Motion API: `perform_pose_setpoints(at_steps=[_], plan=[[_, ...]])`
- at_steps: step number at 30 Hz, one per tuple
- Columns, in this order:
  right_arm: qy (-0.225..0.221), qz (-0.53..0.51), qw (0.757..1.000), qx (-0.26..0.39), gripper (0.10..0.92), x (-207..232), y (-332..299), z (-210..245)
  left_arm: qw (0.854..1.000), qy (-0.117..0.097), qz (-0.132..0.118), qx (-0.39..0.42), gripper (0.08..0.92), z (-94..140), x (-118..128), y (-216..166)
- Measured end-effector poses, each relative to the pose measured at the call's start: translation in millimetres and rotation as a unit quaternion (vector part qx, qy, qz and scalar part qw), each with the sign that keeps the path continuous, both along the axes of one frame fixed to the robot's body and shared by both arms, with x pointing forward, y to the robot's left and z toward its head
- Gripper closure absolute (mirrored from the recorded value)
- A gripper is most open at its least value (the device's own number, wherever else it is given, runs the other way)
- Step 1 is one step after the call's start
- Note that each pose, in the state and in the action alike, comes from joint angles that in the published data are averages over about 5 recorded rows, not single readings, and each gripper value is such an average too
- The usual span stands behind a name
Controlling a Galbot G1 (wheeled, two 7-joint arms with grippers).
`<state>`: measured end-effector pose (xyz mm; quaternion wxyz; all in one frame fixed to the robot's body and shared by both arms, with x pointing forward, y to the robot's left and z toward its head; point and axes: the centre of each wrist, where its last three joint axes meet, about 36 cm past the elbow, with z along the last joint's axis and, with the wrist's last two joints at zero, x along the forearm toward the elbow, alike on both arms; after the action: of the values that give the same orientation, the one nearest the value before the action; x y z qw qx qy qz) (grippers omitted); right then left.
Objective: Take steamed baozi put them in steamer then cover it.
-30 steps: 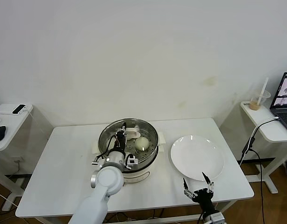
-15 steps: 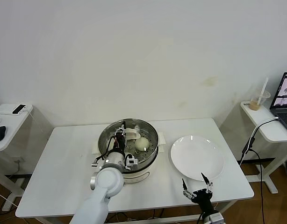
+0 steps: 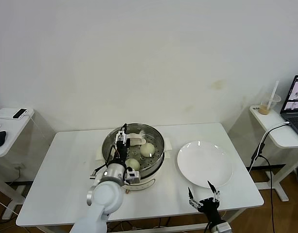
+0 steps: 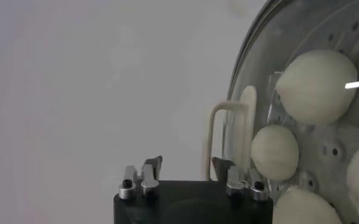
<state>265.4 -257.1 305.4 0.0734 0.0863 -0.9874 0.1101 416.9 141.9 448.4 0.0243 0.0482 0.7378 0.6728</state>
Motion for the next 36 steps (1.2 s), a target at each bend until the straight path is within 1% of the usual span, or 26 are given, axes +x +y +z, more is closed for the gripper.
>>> perform_pose_setpoints(at_steps=[2, 4, 12, 16, 18, 20, 23, 26, 31, 36], plan=[[0.001, 0.0, 1.0, 0.0, 0.2, -0.7, 0.1, -0.4, 1.0, -0.003, -0.007, -0.005, 0.19, 1.7, -7.3, 1.7], [0.002, 0.0, 1.0, 0.001, 0.2, -1.2, -0.1, -0.7, 1.0, -0.006, -0.014, -0.011, 0.181, 3.8, -14.6, 4.2], [0.001, 0.001, 1.0, 0.002, 0.2, -3.0, -5.0, -0.2, 0.997, -0.023, -0.036, -0.058, 0.177, 17.5, -50.1, 18.6], [-0.005, -0.001, 1.0, 0.007, 0.2, -1.8, -5.8, 1.6, 0.993, -0.022, -0.035, -0.109, 0.177, 13.0, -67.2, 37.1], [-0.008, -0.003, 1.0, 0.011, 0.2, -1.1, -5.3, 3.2, 0.988, -0.022, -0.029, -0.147, 0.177, 7.0, -73.8, 51.1], [-0.011, -0.004, 1.0, 0.014, 0.2, -1.1, -5.0, 4.9, 0.981, -0.022, -0.018, -0.194, 0.177, -0.7, -79.7, 68.2], [-0.013, -0.003, 1.0, 0.017, 0.2, -2.0, -4.4, 7.3, 0.961, -0.023, 0.006, -0.274, 0.177, -14.1, -89.3, 96.5], [-0.014, 0.0, 1.0, 0.02, 0.2, -3.1, -4.0, 10.0, 0.934, -0.023, 0.033, -0.355, 0.177, -26.9, -102.7, 120.1], [-0.011, 0.006, 1.0, 0.023, 0.2, -6.2, -6.0, 14.2, 0.875, -0.014, 0.075, -0.478, 0.177, -46.7, -132.8, 140.4], [-0.009, 0.01, 1.0, 0.023, 0.2, -8.6, -10.0, 14.3, 0.818, 0.0, 0.122, -0.563, 0.177, -66.5, -162.7, 152.1]])
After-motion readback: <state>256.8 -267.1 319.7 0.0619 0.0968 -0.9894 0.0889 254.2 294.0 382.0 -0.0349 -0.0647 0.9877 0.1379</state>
